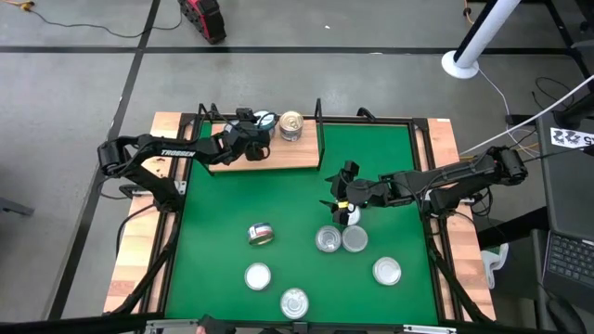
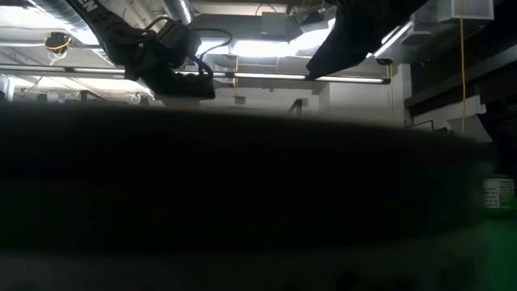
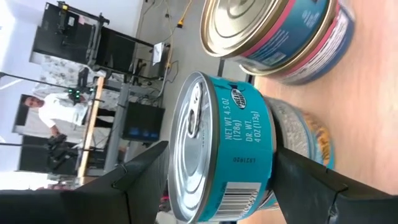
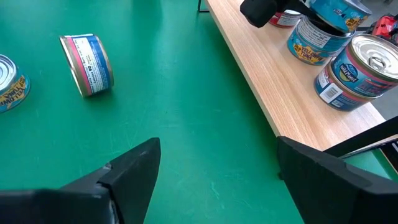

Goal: Stack canned seafood by type on shelf
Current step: Stack the yellow blue tuna can on top of the other yellow blue tuna cans on the shelf

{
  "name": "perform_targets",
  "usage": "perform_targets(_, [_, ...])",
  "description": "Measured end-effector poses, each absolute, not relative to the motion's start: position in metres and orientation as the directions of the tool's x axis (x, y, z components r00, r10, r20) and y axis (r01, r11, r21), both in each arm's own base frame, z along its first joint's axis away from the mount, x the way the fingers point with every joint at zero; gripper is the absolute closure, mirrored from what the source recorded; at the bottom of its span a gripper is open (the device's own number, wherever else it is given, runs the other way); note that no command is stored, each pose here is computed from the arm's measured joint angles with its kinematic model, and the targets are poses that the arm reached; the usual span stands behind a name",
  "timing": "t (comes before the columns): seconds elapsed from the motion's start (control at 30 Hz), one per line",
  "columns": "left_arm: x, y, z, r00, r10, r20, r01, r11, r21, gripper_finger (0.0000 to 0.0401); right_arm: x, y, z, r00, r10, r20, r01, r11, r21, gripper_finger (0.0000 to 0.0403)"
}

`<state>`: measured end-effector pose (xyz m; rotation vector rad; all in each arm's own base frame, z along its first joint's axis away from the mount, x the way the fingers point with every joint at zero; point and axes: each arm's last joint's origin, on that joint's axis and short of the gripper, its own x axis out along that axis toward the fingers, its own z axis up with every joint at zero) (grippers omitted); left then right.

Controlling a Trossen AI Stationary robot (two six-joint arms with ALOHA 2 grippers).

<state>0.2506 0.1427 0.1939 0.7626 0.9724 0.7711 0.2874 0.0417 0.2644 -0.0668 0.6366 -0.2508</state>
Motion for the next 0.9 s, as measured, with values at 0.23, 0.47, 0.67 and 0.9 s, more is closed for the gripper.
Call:
perform_targets(0.23, [0.25,0.143,0.193,0.383,0.811,-0.443,-0.258,0.554,0.791,0.0141,0.287,0.042,0.264,0.775,-0.252,-0.58,0.211,0.968,-0.138,0.0086])
perform_targets(0.47, [0.25,0.151,0.2,0.38,0.772,-0.51,-0.301,0.624,0.721,0.0141,0.287,0.042,0.264,0.775,-0.252,-0.58,0.211,0.968,-0.138,0.0086])
perform_targets(0.67, [0.255,0.157,0.214,0.428,0.718,-0.549,-0.301,0.686,0.662,0.0141,0.287,0.042,0.264,0.775,-0.252,-0.58,0.211,0.968,-0.138,0.0086])
perform_targets(0.9, [0.253,0.161,0.219,0.401,0.686,-0.608,-0.271,0.722,0.636,0.0141,0.287,0.042,0.264,0.775,-0.252,-0.58,0.211,0.968,-0.138,0.0086])
